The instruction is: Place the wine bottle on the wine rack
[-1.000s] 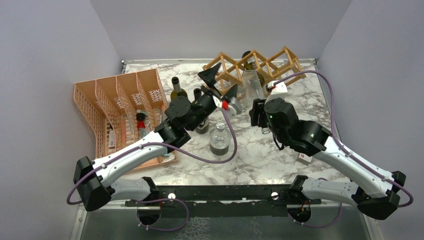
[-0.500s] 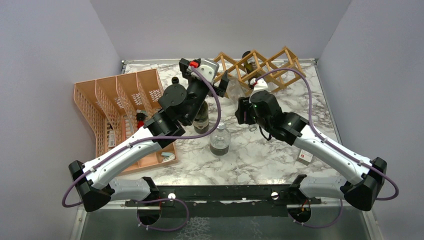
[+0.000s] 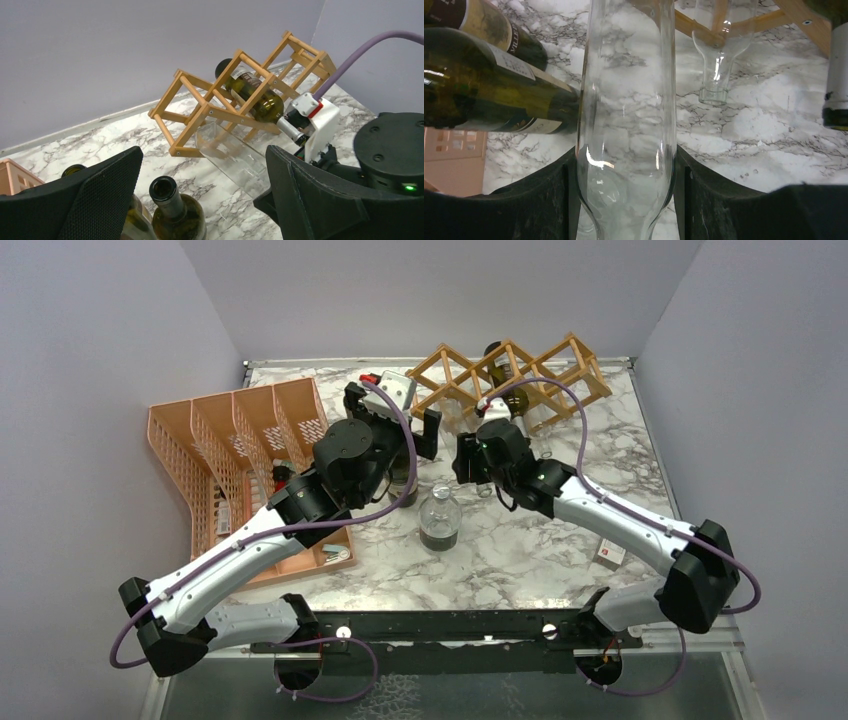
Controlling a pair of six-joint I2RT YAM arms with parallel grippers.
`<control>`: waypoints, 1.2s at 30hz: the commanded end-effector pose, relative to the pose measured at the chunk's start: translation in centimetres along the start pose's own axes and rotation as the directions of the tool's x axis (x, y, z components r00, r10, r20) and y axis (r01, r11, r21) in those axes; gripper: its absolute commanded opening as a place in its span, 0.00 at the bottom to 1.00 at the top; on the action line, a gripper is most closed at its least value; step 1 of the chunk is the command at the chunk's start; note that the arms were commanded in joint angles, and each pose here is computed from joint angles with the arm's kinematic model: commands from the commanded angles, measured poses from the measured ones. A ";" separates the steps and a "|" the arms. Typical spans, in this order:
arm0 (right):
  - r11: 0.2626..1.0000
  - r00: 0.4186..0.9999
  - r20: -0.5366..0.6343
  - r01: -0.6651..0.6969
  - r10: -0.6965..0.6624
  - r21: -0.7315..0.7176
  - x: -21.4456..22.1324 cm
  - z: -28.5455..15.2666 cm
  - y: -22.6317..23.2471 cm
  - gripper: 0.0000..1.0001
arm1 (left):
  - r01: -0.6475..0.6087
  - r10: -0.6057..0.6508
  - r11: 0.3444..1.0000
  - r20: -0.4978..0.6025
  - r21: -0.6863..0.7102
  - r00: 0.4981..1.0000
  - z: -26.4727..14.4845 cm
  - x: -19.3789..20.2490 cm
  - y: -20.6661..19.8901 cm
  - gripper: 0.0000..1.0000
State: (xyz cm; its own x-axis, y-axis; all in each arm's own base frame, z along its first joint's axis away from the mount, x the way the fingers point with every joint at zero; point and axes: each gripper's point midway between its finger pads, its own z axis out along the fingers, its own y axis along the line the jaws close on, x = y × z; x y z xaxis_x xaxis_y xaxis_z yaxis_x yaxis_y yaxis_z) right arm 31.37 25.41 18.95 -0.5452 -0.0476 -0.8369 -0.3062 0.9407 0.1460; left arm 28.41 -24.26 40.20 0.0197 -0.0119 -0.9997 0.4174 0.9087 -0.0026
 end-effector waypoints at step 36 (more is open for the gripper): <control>0.975 0.922 0.317 -0.217 0.223 -0.057 -9.6 12.4 0.0 0.31 | 0.060 -0.060 0.998 -0.022 -0.012 0.998 -2.7 0.2 1.3 0.99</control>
State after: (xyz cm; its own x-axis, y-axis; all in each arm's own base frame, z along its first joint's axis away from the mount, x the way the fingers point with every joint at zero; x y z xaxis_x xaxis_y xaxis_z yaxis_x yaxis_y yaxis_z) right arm 44.45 28.59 16.62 -0.3985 0.1992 -0.8953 -0.1742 0.9419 0.2871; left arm 26.84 -22.24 39.82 -0.0231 -0.0399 -0.9989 0.4082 0.9118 -0.0459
